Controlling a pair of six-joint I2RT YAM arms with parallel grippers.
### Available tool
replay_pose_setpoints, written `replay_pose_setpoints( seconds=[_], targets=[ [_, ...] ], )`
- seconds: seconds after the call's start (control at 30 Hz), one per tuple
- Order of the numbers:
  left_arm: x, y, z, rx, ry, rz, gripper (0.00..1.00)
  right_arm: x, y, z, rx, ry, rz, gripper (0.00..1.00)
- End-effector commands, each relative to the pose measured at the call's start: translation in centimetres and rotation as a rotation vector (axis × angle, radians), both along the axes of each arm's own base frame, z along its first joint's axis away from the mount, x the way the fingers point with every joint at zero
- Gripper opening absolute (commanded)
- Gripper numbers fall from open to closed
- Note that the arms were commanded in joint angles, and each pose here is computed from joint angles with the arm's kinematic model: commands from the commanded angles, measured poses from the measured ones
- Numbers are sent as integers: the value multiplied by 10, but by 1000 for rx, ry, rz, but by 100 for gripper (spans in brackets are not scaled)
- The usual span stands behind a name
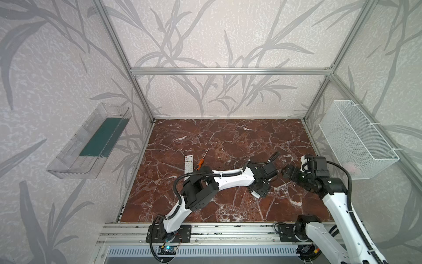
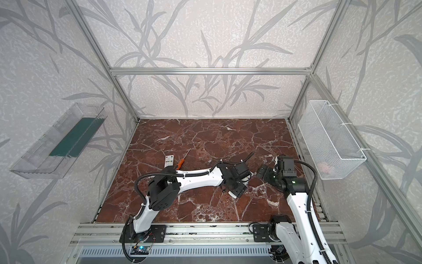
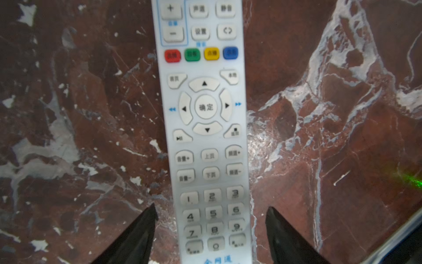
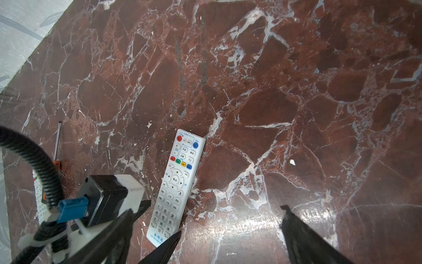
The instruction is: Unload the batteries from the remote control
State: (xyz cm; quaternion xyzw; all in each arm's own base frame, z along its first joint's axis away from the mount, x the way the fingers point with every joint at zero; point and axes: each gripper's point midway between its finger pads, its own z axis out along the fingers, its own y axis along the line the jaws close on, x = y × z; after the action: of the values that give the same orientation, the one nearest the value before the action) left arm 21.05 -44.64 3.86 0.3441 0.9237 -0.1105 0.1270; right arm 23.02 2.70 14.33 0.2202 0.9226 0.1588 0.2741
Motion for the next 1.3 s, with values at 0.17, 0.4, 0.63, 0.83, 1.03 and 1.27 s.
replay_pose_setpoints(
  seconds=[0.17,0.4,0.63,0.83,1.03,1.27],
  targets=[
    [1,14,-25,75,-9,30,71,1,4,2,26,-23,11,100],
    [-4,17,-35,87,14,38,67,1,5,2,34,-23,11,100],
    [-6,22,-39,91,24,40,46,1,11,1,60,-25,28,100],
    [0,35,-24,71,7,52,35,4,17,7,95,-41,48,100],
    [18,65,13,-73,42,122,35,9,39,20,215,-83,110,99],
    [34,84,86,-549,109,156,35,15,99,48,423,-219,350,99]
  ],
)
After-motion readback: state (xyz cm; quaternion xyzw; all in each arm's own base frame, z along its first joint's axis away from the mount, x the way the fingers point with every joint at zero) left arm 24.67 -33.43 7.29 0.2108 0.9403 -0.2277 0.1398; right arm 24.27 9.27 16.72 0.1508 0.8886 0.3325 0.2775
